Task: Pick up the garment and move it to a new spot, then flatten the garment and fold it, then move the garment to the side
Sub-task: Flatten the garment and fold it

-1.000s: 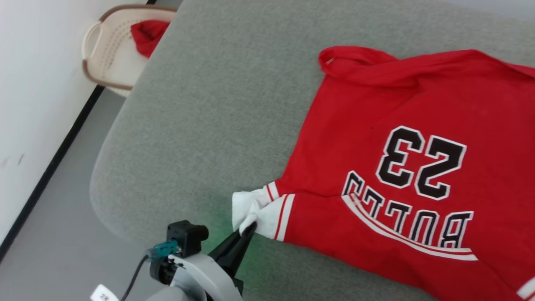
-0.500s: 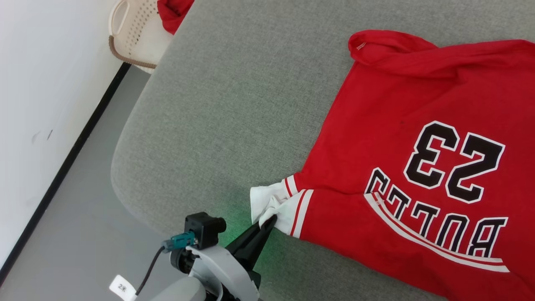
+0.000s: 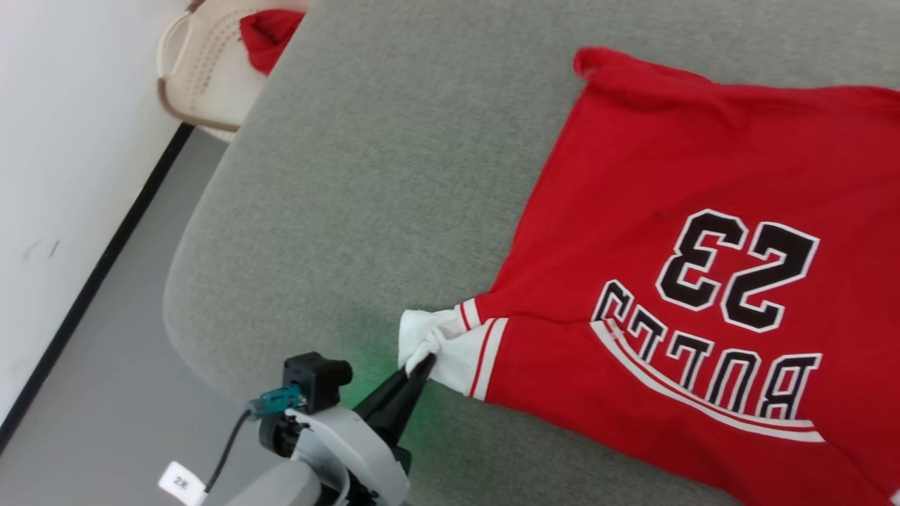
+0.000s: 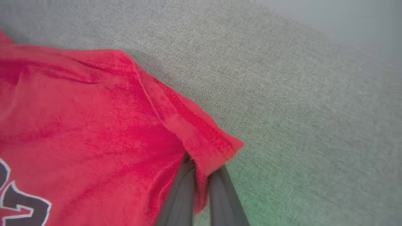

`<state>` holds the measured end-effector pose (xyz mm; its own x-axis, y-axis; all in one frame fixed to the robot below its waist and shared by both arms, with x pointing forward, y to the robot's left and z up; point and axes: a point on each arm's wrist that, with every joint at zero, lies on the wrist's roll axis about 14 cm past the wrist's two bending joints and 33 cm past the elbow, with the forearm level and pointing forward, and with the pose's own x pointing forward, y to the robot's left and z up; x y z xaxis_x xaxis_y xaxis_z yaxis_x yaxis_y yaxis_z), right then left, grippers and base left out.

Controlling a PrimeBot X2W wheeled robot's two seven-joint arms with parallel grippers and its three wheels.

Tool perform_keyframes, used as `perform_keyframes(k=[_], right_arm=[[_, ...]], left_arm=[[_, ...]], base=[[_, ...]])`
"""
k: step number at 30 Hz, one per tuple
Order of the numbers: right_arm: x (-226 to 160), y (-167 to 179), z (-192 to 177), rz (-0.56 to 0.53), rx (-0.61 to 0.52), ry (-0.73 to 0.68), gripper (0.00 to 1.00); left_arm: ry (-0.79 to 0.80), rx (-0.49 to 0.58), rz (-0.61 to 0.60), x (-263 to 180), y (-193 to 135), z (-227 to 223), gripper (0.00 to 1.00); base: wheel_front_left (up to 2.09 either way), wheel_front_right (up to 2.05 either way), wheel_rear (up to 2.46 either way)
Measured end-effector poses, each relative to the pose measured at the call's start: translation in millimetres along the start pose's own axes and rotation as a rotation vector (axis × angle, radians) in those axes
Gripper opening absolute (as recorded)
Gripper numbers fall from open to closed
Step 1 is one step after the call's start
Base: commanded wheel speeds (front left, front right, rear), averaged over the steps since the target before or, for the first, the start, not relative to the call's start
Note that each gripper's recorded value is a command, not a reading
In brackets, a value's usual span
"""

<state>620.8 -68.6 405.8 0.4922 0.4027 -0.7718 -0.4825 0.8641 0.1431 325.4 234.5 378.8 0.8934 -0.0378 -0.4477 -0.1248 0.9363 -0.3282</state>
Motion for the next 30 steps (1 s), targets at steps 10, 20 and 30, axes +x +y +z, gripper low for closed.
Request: perform_keyframes(k=[10, 20, 30], right_arm=[[-49.0, -19.3, -36.1, -0.012, 0.040, -0.006, 0.00], [-101.6, -23.3, -127.7, -0.019, 0.127, 0.046, 0.00], [-155.7, -10.6, -223.9, -0.057, 0.289, 0.097, 0.00]], left_arm=[[-0.021, 0.045, -0.036, 4.8, -2.1, 11.6, 0.00], [-0.026, 0.103, -0.110, 15.9, -19.0, 24.7, 0.00], [-0.025, 0.149, -0.198, 25.7, -45.1, 34.8, 0.00]], base=[[0.00, 0.00, 0.00], [0.00, 0.00, 0.00], [0.00, 0.00, 0.00]])
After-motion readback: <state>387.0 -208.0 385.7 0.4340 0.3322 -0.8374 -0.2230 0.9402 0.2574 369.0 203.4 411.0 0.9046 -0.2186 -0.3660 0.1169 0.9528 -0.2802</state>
